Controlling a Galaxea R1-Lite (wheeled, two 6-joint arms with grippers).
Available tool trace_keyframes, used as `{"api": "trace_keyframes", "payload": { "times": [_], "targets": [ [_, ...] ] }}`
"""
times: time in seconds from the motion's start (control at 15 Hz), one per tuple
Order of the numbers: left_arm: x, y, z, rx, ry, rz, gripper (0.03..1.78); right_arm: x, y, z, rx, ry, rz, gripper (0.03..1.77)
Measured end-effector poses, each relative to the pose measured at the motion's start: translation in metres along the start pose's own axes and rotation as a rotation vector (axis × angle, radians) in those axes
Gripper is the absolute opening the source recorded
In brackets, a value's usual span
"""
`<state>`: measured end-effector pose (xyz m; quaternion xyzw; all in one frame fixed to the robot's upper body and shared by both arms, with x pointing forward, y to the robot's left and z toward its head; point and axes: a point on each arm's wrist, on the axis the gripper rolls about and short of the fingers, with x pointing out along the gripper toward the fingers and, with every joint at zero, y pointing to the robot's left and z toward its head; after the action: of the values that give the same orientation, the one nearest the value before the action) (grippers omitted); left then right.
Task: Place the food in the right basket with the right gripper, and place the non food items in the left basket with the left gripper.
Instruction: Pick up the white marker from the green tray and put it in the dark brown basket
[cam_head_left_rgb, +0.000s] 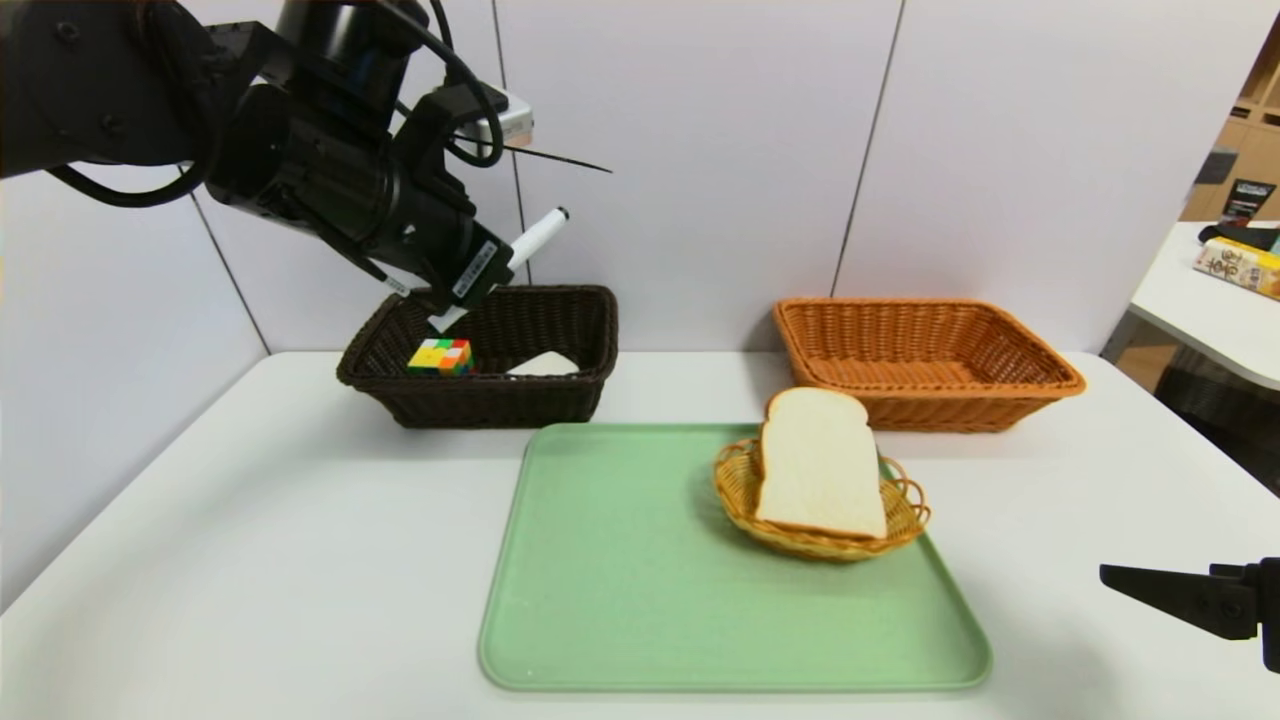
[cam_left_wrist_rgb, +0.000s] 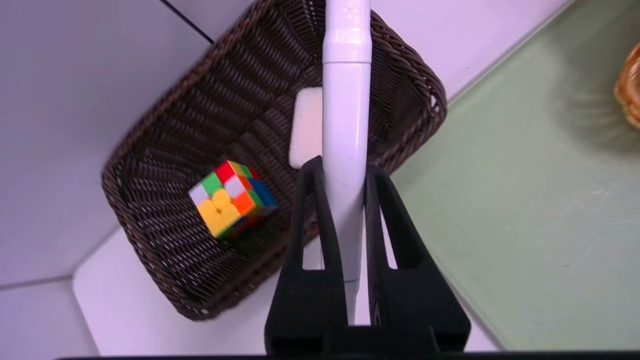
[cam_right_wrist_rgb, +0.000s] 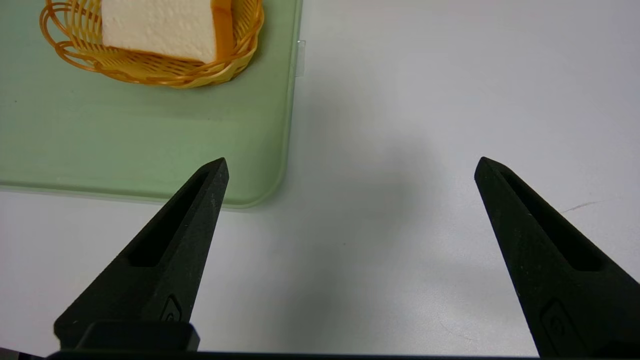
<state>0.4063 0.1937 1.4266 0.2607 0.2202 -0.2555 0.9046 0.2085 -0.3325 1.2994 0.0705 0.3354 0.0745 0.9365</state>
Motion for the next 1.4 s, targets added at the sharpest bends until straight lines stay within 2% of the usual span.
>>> {"api": "trace_keyframes", "payload": {
  "times": [0.13, 0.27, 0.4, 0.6, 0.87, 1.2, 1.27, 1.4],
  "targets": [
    [0.013, 0.013, -0.008, 0.152, -0.015, -0.040, 0.18, 0.000, 0.000, 0.000, 0.000, 0.000, 0.000, 1.70],
    [0.033, 0.024, -0.018, 0.289, 0.003, -0.044, 0.18, 0.000, 0.000, -0.001, 0.001, 0.004, -0.001, 1.70],
    [0.054, 0.031, -0.027, 0.367, 0.022, -0.041, 0.18, 0.001, 0.000, -0.002, 0.001, 0.005, -0.001, 1.70],
    [0.085, 0.032, -0.038, 0.374, 0.044, -0.051, 0.18, 0.001, 0.000, -0.003, 0.002, 0.008, -0.004, 1.70],
    [0.116, 0.030, -0.044, 0.366, 0.027, -0.041, 0.18, 0.001, -0.001, -0.006, 0.003, 0.014, -0.005, 1.70],
    [0.131, 0.028, -0.052, 0.345, 0.050, -0.059, 0.18, 0.001, -0.001, -0.006, 0.003, 0.016, -0.004, 1.70],
    [0.133, 0.028, -0.053, 0.342, 0.053, -0.061, 0.25, 0.001, -0.001, -0.006, 0.003, 0.016, -0.004, 1.70],
    [0.135, 0.028, -0.054, 0.340, 0.056, -0.061, 0.57, 0.001, -0.001, -0.006, 0.003, 0.016, -0.005, 1.70]
  ]
}}
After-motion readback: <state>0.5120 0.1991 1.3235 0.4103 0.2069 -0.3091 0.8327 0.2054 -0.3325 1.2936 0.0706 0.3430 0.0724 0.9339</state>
